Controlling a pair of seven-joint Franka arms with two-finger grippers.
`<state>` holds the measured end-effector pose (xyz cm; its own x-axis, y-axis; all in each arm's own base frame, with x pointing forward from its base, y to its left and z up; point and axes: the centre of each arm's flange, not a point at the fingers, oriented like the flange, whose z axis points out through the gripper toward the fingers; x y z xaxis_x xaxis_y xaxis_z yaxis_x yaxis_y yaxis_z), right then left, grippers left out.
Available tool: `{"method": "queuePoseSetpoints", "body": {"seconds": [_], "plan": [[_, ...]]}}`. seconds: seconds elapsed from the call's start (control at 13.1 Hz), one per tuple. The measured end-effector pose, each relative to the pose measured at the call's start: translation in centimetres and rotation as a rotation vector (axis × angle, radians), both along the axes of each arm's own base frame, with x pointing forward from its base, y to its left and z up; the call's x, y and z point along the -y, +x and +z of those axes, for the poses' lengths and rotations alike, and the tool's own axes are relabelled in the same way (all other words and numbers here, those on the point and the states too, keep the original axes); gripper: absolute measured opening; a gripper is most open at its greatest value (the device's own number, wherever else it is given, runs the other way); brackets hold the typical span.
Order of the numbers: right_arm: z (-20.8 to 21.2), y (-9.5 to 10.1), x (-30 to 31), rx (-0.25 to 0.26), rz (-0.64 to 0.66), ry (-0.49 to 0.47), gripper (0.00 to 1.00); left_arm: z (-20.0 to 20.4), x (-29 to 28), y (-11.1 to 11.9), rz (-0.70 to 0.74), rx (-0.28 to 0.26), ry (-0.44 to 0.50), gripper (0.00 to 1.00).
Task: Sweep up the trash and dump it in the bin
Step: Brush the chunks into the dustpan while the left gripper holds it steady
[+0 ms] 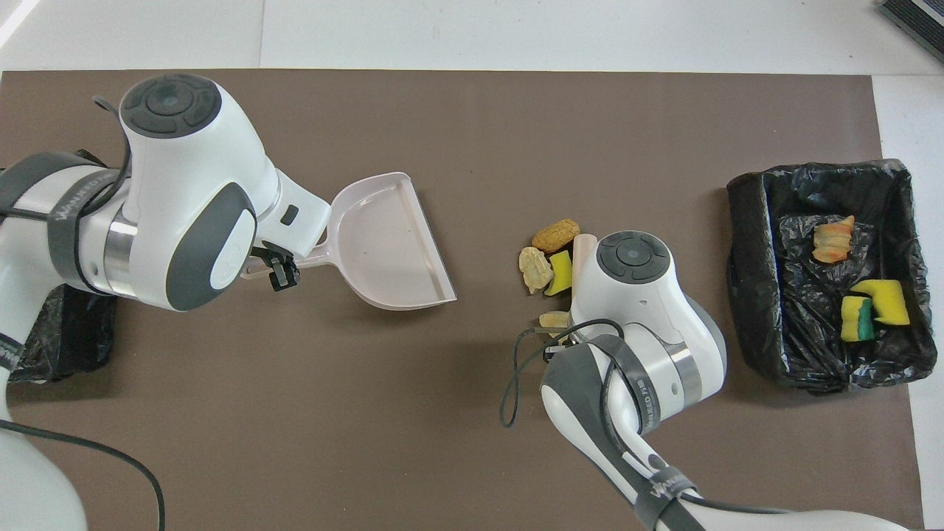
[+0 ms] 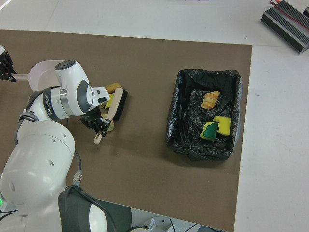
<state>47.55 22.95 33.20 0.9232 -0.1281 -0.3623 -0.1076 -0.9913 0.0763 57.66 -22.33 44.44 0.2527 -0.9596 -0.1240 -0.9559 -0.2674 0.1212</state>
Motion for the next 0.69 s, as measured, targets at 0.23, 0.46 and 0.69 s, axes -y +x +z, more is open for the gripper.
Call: {"method": "queuePoseSetpoints", "body": {"seconds": [0.23,0.46,0.69], "plan": [[-0.6,-0.7,-2.3,0.038,-0.061,0.043,0.26,-3.5,3.7,-1.6,-0.098,0.055,0.007,0.31],[-0.6,-1.9,-5.2,0.042,-0.106,0.096,0.26,-4.4,5.6,-2.1,-0.141,0.106,-0.016,0.31],[-0.3,-2.8,-7.2,0.002,-0.16,0.173,0.26,-5.0,6.2,-2.6,-0.156,0.114,-0.02,0.31]]}}
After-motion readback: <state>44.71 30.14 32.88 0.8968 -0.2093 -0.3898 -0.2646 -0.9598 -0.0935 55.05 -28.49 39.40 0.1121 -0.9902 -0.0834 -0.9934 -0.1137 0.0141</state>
